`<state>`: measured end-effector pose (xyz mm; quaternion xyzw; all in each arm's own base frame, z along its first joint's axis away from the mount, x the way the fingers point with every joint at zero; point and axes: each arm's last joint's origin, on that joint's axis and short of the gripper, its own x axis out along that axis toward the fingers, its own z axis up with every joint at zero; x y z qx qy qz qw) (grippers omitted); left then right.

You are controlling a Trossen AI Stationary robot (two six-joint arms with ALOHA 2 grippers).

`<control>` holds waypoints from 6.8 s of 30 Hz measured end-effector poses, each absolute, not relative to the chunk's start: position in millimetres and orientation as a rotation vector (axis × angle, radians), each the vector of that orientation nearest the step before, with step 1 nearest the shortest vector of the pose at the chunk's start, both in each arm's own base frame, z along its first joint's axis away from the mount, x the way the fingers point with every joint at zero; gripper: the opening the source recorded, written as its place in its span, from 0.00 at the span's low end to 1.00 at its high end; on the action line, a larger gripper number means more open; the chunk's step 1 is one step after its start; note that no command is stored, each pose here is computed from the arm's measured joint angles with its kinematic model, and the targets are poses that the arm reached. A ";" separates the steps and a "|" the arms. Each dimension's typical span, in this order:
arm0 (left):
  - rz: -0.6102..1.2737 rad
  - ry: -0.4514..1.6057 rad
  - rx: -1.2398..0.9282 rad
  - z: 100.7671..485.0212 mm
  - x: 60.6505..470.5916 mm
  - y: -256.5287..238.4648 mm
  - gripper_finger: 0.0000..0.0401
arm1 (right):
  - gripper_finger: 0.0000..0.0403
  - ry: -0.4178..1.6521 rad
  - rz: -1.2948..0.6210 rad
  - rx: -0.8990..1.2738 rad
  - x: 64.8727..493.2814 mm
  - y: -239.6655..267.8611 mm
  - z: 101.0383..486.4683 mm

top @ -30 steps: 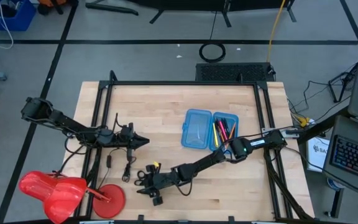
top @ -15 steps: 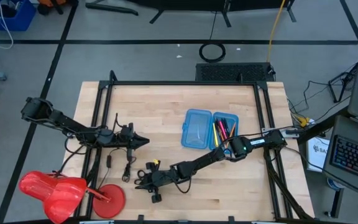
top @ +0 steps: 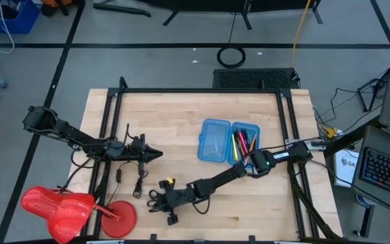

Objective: Pick & place school supplies into a supply box
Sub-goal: Put the black scissors into the blue supply box

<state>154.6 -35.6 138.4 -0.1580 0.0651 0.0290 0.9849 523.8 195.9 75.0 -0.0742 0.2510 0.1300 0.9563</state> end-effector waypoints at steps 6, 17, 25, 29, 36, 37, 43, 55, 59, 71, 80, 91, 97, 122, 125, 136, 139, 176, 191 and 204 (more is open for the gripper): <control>0.059 0.132 -0.318 138.3 154.6 -35.5 0.08 | 0.00 0.499 0.252 -0.198 521.2 201.5 81.9; 0.061 0.137 -0.323 137.7 154.5 -35.5 0.08 | 0.00 0.493 0.206 -0.266 518.5 206.9 83.9; 0.065 0.143 -0.322 137.1 154.4 -35.4 0.08 | 0.00 0.512 0.180 -0.301 515.5 207.7 93.2; 0.071 0.147 -0.320 136.6 154.3 -35.2 0.08 | 0.00 0.516 0.152 -0.333 513.9 209.9 93.7; 0.071 0.148 -0.321 136.5 154.3 -35.2 0.08 | 0.00 0.517 0.153 -0.341 513.4 210.2 96.1; 0.071 0.148 -0.321 136.5 154.3 -35.2 0.08 | 0.00 0.516 0.153 -0.345 513.4 210.1 96.1; 0.071 0.148 -0.321 136.5 154.3 -35.3 0.08 | 0.00 0.513 0.134 -0.361 512.9 210.1 100.4; 0.073 0.151 -0.325 136.1 154.2 -35.2 0.08 | 0.00 0.536 0.089 -0.381 507.4 207.9 130.5; 0.089 0.151 -0.326 135.8 154.2 -34.7 0.08 | 0.00 0.549 0.057 -0.384 506.1 205.6 135.4; 0.152 0.158 -0.339 133.8 153.6 -32.9 0.08 | 0.00 0.546 -0.065 -0.336 501.1 188.0 149.5; 0.157 0.167 -0.338 132.8 153.5 -32.8 0.08 | 0.00 0.471 -0.145 -0.256 459.5 162.3 168.7; 0.204 0.166 -0.348 131.7 153.0 -31.4 0.08 | 0.00 0.398 -0.306 -0.188 392.4 137.4 189.8; 0.205 0.168 -0.350 131.4 152.9 -31.4 0.08 | 0.00 0.377 -0.373 -0.192 373.2 133.8 200.8; 0.207 0.172 -0.348 131.0 152.8 -31.4 0.08 | 0.45 0.475 0.010 -0.032 406.0 86.9 134.7; 0.208 0.173 -0.348 130.9 152.8 -31.3 0.08 | 0.50 0.501 0.035 -0.034 407.5 77.7 130.5; 0.218 0.193 -0.335 128.8 152.3 -31.0 0.08 | 0.46 0.560 0.118 0.021 437.0 55.1 116.5; 0.219 0.194 -0.334 128.7 152.3 -31.0 0.08 | 0.45 0.635 0.125 0.008 446.8 55.3 107.0; 0.265 0.202 -0.314 127.1 151.5 -29.6 0.08 | 0.01 0.688 -0.100 -0.092 449.5 73.6 133.3; 0.265 0.201 -0.316 127.1 151.6 -29.6 0.08 | 0.12 0.712 -0.233 -0.066 447.5 54.4 138.7; 0.266 0.206 -0.313 126.6 151.4 -29.6 0.08 | 0.38 0.810 -0.306 0.132 439.9 13.5 125.1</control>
